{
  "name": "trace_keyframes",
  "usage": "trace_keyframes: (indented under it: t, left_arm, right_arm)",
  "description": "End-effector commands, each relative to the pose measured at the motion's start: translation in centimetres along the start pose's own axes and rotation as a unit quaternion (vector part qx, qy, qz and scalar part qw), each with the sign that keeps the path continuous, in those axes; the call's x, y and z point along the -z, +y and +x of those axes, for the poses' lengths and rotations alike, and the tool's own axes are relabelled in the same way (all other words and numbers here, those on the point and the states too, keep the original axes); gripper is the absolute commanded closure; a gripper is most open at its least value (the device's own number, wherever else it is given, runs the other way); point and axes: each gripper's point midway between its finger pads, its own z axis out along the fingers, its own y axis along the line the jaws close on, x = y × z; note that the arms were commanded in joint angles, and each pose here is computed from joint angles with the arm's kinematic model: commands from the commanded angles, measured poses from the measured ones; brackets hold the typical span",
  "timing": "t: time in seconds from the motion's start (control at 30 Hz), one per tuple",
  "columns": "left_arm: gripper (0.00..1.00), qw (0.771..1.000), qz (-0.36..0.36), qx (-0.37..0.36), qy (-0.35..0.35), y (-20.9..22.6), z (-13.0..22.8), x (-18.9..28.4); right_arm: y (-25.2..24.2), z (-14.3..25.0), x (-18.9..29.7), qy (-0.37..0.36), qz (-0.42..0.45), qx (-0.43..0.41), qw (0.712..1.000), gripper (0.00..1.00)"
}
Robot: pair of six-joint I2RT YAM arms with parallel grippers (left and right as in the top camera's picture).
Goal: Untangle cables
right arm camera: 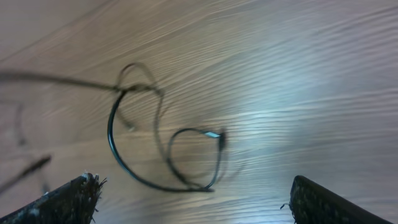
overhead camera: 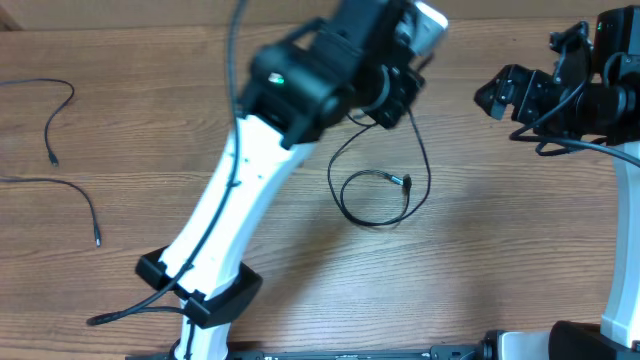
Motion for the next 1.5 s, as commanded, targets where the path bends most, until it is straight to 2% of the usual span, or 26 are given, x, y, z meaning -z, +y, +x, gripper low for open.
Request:
trace_keyframes:
  t: [0.0,0.17,0.43,0.77,0.97,1.03,1.17,1.3,1.33,1.47]
  left_arm:
    - [0.96,0.997,0.006,0.033,-0.070,0.9,-2.6,4.9]
    - [0.96,0.994,-0.011,0.049,-0.092,2.7,-3.0,7.1]
    - [0.96,0.995,-0.013,0.051,-0.087,2.8,-2.7,7.2]
    - [0.96,0.994,-0.016,0.055,-0.089,3.2,-2.7,7.5]
    - [0.96,0.992,-0.025,0.061,-0.105,3.8,-2.9,9.2]
    - [0.96,0.991,-0.029,0.062,-0.112,4.0,-3.0,9.9]
    - [0.96,0.988,-0.039,0.064,-0.133,4.5,-3.2,12.1]
    - [0.96,0.980,-0.057,0.081,-0.170,5.5,-3.4,15.8]
    - [0.96,0.978,-0.063,0.087,-0.181,5.8,-3.4,16.9]
    - [0.96,0.964,-0.090,0.093,-0.232,6.4,-3.2,22.1]
  right_arm:
    - [3.8,0.6,0.3,0.017,-0.099,0.057,0.993,0.04]
    - [5.7,2.1,-1.5,0.044,-0.130,0.096,0.986,0.01]
    - [9.7,4.6,-5.7,0.064,-0.158,0.171,0.970,0.01]
    - [8.5,6.3,-11.6,0.068,-0.129,0.170,0.975,0.22]
    - [8.1,7.8,-13.9,0.079,-0.130,0.176,0.972,0.25]
    - [8.2,7.8,-13.9,0.079,-0.131,0.177,0.972,0.33]
    - [8.3,7.7,-13.9,0.076,-0.132,0.178,0.972,0.69]
    - [8.2,7.7,-14.0,0.075,-0.129,0.176,0.973,0.93]
    - [7.9,7.5,-14.0,0.073,-0.120,0.167,0.976,0.96]
    - [5.1,6.2,-14.6,0.050,-0.031,0.101,0.993,0.96]
